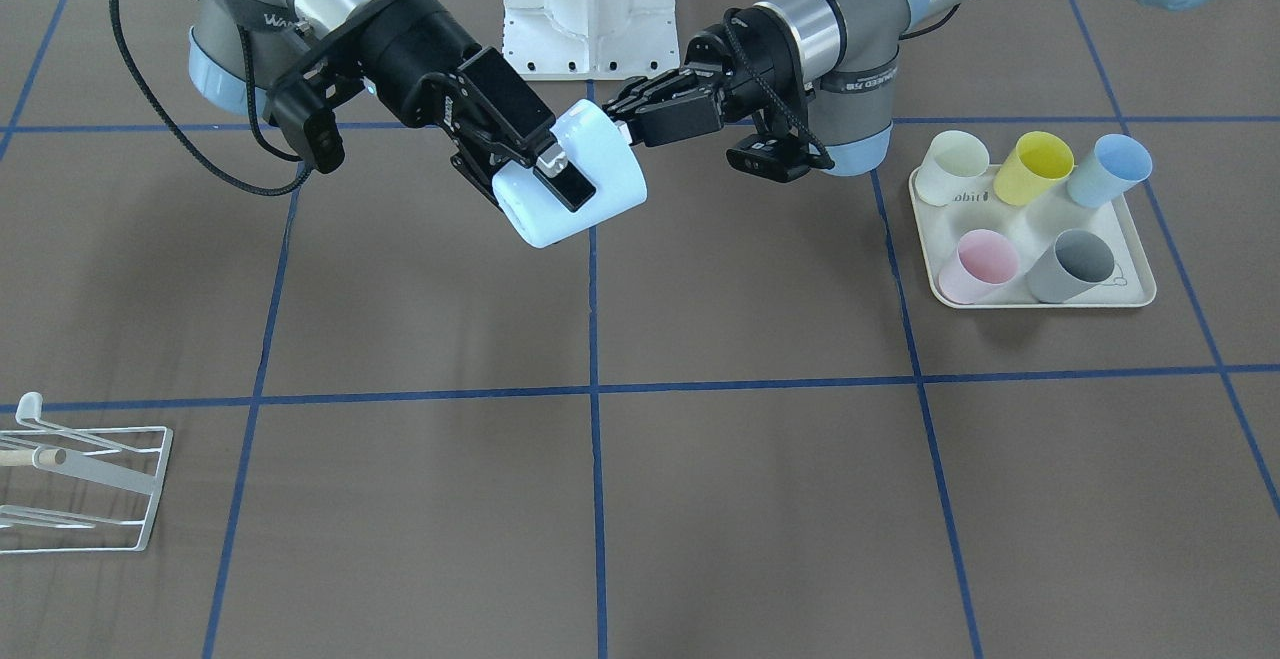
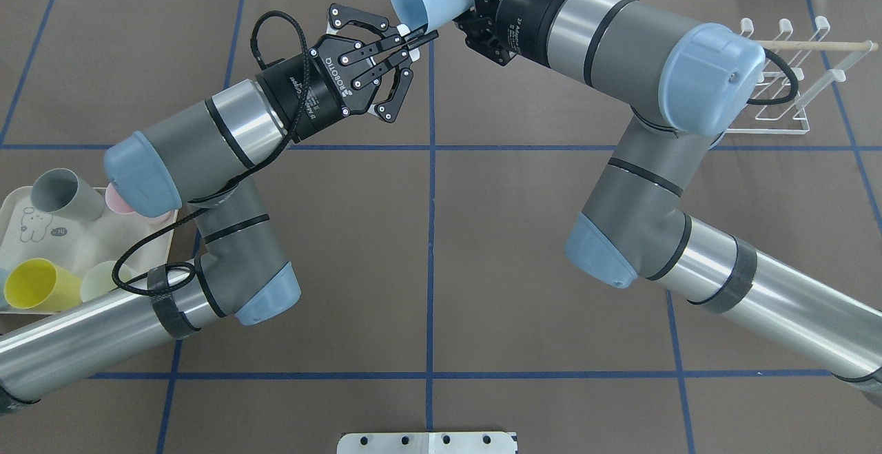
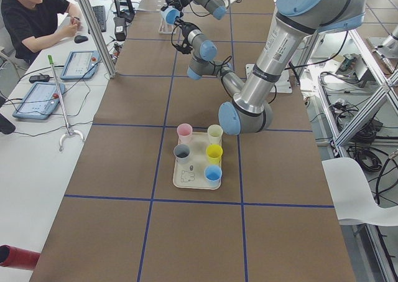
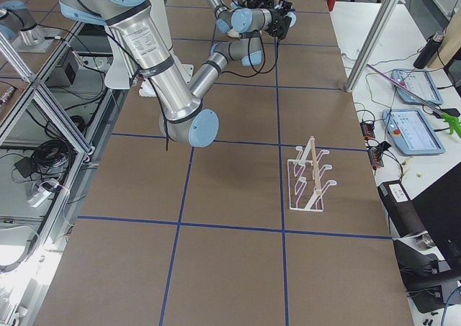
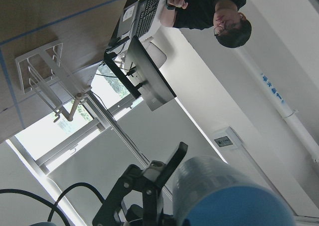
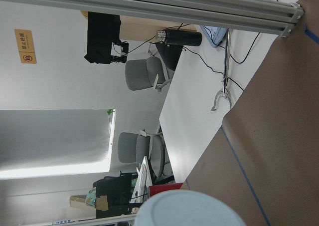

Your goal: Transfer IKEA cup to right arm and place on rack

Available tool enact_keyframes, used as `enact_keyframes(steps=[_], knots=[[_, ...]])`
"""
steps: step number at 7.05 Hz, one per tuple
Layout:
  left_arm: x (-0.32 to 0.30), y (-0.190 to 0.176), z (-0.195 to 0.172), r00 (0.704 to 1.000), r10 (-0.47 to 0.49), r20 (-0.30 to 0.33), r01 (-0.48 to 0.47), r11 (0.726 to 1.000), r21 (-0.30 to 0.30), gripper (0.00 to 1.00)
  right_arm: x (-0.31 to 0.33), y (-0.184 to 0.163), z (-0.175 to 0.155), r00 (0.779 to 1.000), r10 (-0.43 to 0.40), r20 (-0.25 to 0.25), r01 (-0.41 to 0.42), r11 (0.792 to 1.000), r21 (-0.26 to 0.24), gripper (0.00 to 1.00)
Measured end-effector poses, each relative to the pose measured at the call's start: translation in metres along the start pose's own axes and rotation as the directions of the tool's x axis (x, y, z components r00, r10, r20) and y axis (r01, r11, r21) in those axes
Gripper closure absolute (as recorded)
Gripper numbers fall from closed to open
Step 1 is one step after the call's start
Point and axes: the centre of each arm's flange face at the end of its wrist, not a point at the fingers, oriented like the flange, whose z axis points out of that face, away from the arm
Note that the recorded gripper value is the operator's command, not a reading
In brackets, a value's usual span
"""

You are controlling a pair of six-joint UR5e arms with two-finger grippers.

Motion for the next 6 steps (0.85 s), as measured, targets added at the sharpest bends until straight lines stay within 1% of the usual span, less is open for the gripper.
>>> enact_keyframes(steps=[4, 5, 6], knots=[[-0.002, -0.005, -0.001, 1.0, 0.011, 0.003, -0.011, 1.0, 0.008, 0.0, -0.006, -0.007, -0.002, 1.0, -0.003, 0.012, 0.003, 1.0, 0.011, 1.0], [0.001, -0.004, -0.001, 1.0, 0.018, 0.001, -0.018, 1.0, 0.005, 0.0, -0.01, -0.018, -0.002, 1.0, -0.008, 0.015, 0.008, 1.0, 0.028, 1.0], [0.007, -0.002, 0.0, 0.999, 0.04, -0.002, -0.04, 0.999, 0.002, 0.01, -0.014, -0.038, -0.002, 1.0, -0.021, 0.011, 0.02, 0.998, 0.059, 1.0]])
